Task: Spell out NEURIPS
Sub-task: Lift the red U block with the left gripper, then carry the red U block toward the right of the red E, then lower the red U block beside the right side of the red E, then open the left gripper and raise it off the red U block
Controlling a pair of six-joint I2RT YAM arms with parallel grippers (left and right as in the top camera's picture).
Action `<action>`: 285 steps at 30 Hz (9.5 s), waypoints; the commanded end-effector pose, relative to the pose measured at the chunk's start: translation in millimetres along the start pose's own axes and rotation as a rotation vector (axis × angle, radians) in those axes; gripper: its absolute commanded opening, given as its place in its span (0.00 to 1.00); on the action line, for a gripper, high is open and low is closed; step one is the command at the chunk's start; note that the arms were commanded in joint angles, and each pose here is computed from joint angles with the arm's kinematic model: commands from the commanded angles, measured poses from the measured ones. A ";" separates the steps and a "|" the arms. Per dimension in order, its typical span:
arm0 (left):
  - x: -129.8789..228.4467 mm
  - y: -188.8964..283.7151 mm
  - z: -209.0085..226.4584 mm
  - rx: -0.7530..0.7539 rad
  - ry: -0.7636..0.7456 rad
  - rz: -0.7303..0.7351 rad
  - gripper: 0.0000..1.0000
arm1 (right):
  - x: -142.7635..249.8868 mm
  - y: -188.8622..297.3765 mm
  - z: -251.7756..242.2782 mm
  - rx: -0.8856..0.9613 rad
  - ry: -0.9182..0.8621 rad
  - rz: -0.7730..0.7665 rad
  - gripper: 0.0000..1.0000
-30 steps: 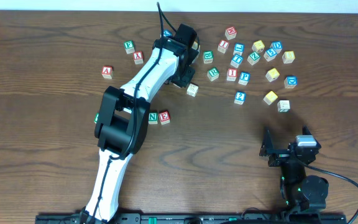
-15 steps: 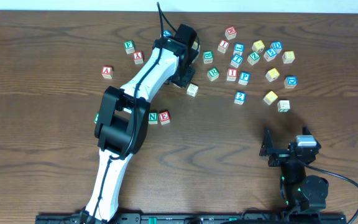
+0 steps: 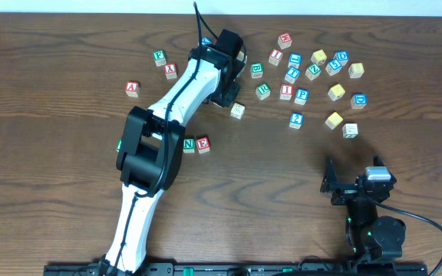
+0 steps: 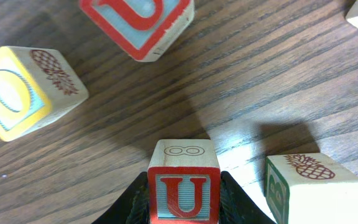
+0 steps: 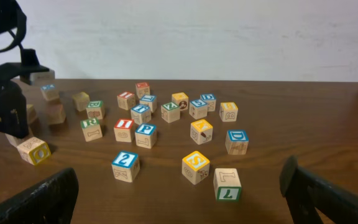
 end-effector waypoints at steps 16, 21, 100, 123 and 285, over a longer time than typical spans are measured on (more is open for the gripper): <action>-31.6 142.3 22.6 -0.085 0.301 -0.298 0.14 | 0.7 0.3 -1.4 0.006 -0.014 0.002 0.99; -15.7 171.7 28.4 -0.085 0.448 -0.298 0.08 | 0.6 0.3 -1.4 0.006 -0.014 0.001 0.99; 126.9 64.2 -38.0 -0.186 0.643 -0.204 0.08 | 0.6 0.3 -1.4 0.006 -0.014 0.001 0.99; 129.3 47.2 -36.7 -0.197 0.650 -0.193 0.07 | 0.6 0.3 -1.4 0.006 -0.014 0.001 0.99; 136.9 28.8 -30.2 -0.145 0.619 -0.165 0.42 | 0.6 0.3 -1.4 0.006 -0.014 0.001 0.99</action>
Point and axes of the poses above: each gripper's point midway between its finger pads, its own y axis back along the fingers, its own z axis along the line the jaws close on, x = y × z, the point moved 2 cm from there along y, back along the fingers, and after that the axes turned 14 degrees about y, right-handed, at the moved point
